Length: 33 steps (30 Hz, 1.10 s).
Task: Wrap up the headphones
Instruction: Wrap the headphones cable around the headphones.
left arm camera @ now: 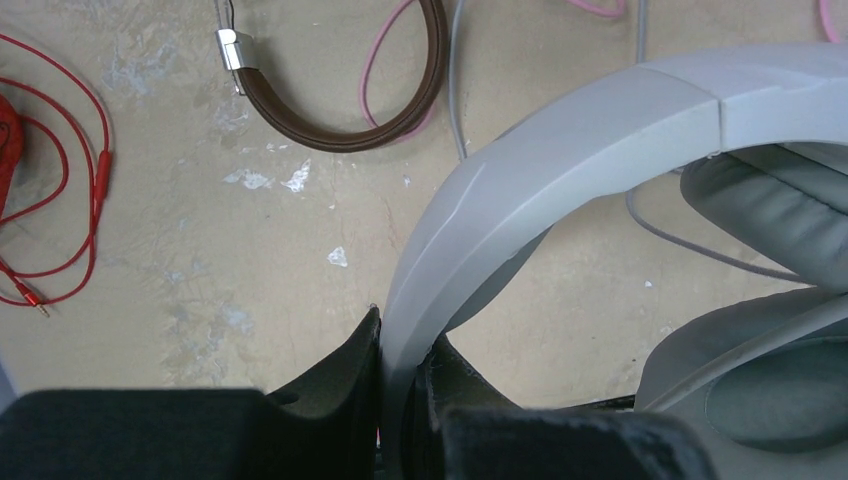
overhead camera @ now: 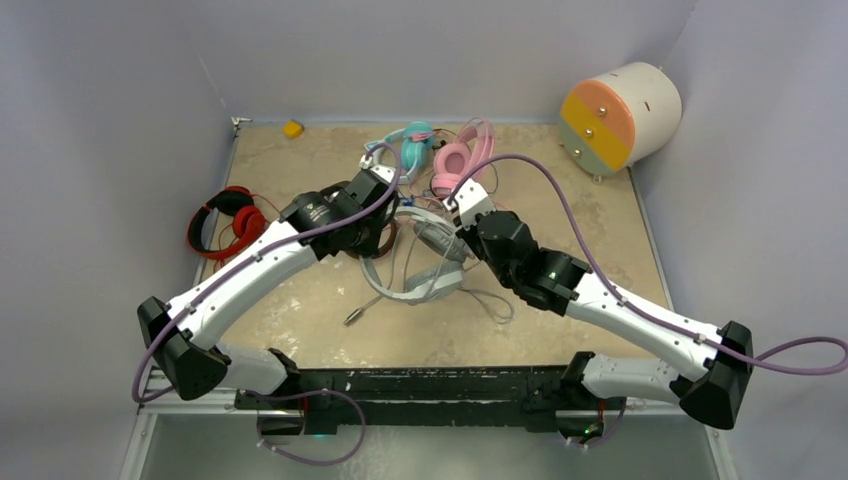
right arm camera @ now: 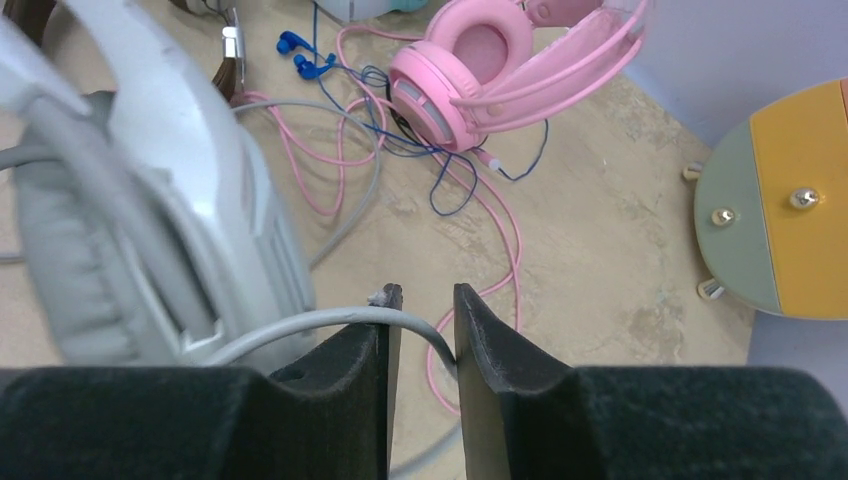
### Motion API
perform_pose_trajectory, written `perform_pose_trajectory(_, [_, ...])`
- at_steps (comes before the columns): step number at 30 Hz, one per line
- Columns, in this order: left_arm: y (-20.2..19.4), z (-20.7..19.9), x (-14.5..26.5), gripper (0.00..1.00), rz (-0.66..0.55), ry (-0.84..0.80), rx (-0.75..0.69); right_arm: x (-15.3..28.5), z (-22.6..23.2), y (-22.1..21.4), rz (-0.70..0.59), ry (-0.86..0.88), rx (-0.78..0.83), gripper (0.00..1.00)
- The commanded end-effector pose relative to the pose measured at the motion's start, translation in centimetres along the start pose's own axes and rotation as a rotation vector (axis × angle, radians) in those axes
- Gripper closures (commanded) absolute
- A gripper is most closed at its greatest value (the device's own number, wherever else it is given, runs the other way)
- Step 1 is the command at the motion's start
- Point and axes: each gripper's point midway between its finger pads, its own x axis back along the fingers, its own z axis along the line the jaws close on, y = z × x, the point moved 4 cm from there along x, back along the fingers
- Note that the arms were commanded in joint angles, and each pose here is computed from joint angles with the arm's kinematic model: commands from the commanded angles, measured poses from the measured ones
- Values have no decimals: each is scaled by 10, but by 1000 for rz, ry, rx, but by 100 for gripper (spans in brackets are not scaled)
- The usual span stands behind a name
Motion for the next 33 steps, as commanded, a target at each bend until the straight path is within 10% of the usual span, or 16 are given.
perform_pose_trajectory(1, [1,-5,19,100,-36,-97,-6,-5,-12,33,-85,-15,-59,71])
perform_pose_trajectory(33, [-27,-44,40,100,66,-463,-30,-57,-27,59,-191,294,-254,77])
